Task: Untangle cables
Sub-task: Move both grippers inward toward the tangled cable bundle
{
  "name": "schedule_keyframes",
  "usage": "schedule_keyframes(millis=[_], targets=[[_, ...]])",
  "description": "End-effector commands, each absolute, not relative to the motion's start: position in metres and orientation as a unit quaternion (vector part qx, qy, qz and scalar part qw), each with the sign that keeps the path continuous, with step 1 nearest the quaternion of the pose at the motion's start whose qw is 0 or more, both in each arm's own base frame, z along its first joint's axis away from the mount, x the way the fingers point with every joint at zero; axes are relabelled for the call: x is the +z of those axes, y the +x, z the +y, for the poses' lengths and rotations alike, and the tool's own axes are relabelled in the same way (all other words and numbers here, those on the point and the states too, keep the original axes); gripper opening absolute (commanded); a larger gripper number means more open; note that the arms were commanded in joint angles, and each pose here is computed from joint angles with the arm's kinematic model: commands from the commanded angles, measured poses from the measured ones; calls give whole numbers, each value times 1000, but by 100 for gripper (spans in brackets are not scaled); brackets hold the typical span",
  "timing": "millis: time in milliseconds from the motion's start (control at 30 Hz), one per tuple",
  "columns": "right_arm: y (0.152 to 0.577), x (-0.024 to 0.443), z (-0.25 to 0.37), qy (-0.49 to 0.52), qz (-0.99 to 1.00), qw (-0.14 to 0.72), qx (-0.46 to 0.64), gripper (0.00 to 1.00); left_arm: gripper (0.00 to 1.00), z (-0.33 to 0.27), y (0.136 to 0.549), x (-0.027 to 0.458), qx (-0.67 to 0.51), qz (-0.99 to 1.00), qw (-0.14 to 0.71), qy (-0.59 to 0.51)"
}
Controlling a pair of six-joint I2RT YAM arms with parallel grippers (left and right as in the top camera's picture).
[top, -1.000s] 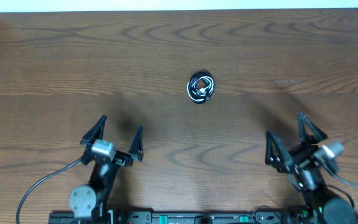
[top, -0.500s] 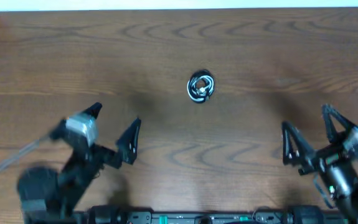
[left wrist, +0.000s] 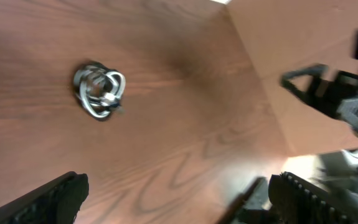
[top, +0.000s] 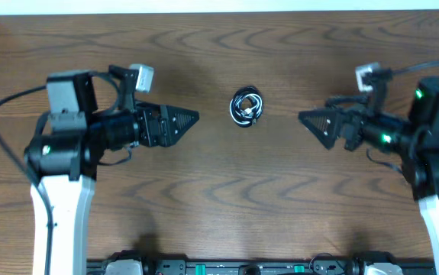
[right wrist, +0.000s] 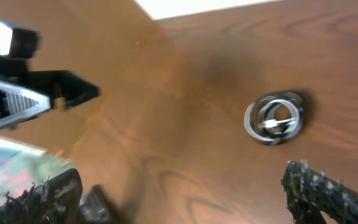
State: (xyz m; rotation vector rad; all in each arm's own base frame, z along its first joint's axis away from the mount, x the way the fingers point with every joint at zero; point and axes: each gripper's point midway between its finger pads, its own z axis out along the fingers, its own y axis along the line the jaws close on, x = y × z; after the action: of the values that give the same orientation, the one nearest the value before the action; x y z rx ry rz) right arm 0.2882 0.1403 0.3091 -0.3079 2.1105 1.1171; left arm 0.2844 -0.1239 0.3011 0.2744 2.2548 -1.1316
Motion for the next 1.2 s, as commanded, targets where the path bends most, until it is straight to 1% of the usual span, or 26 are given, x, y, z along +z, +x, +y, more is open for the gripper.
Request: schedule_keyframes(millis=[0,100,167,200,333,433,567,733,900,967,1033,1067,1100,1133,1167], targets=[[293,301,162,-125,812,303,484,99,98,-137,289,297,-460,839,266,114],[309,261,173,-88,855,262,439,99,98,-137,302,263,-403,882,232,79],[315,236,180,-80,884,241,392,99,98,-139,307,242,-355,907,215,69],[320,219,179,-69,909,224,345,99,98,-140,310,228,-320,923,203,64],[334,201,171,-60,948,182,253,99,98,-139,321,203,-236,954,177,56],[350,202,177,-74,955,155,241,99,98,-141,338,196,-209,964,153,54],[372,193,185,-77,955,157,241,99,98,-149,369,188,-216,959,176,51],[387,165,190,-75,958,143,238,99,98,-153,389,167,-216,959,176,51],[405,130,196,-67,961,127,235,99,98,-156,402,137,-212,963,156,47],[410,117,197,-61,962,122,235,96,98,-157,405,128,-211,965,150,46],[416,104,201,-57,962,119,237,89,98,-158,409,119,-210,965,147,46],[418,101,203,-58,962,118,239,87,98,-159,411,117,-211,965,148,46],[421,94,205,-57,962,118,241,82,98,-159,413,113,-211,965,148,46],[426,84,212,-60,960,117,249,73,98,-160,415,108,-210,966,146,46],[428,80,215,-62,959,117,252,70,98,-160,415,105,-210,966,143,45]])
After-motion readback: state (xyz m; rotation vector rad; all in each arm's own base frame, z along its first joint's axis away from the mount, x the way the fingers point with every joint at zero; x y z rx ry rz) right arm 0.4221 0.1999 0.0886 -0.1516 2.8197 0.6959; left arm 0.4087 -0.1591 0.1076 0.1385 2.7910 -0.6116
